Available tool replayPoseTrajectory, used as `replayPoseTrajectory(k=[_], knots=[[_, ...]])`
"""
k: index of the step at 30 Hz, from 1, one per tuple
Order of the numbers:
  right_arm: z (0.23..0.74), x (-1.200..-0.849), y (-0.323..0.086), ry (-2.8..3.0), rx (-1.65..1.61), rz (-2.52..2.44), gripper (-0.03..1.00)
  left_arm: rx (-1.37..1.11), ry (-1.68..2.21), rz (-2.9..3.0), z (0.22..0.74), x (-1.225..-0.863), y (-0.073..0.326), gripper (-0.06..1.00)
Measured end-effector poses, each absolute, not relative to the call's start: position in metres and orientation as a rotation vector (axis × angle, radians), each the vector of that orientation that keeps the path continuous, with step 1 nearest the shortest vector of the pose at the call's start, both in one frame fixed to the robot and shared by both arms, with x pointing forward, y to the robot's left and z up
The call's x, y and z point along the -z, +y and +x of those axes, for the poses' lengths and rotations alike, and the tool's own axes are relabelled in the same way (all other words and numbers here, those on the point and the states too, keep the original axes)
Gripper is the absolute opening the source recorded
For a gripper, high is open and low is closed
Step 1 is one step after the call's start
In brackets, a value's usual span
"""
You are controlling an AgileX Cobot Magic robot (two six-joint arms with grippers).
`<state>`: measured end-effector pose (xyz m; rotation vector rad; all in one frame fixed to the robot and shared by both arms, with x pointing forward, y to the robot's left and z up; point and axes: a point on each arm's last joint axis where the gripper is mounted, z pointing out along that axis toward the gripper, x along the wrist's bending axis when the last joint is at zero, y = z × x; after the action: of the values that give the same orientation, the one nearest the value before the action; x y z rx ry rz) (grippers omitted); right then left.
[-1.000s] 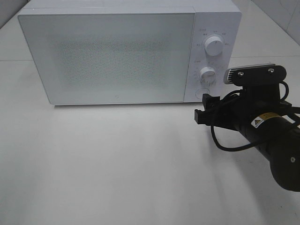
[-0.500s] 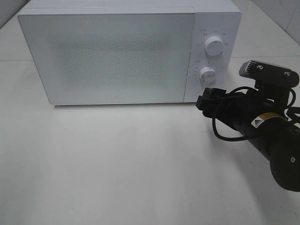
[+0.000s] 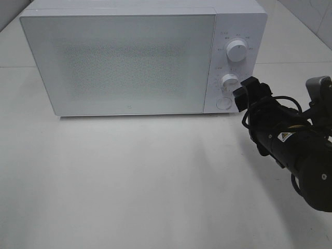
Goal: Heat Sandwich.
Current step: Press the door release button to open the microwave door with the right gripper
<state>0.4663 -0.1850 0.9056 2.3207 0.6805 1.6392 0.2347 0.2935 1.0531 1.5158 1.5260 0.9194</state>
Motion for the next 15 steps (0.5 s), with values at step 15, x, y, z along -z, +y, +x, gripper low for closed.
replayPoseTrajectory(k=[15], knots=[[0.4631, -0.8985, -0.1838, 0.156, -1.701, 2.701, 0.65, -0.919, 1.526, 1.516, 0.2347, -1.0531, 0.2935, 0.97]])
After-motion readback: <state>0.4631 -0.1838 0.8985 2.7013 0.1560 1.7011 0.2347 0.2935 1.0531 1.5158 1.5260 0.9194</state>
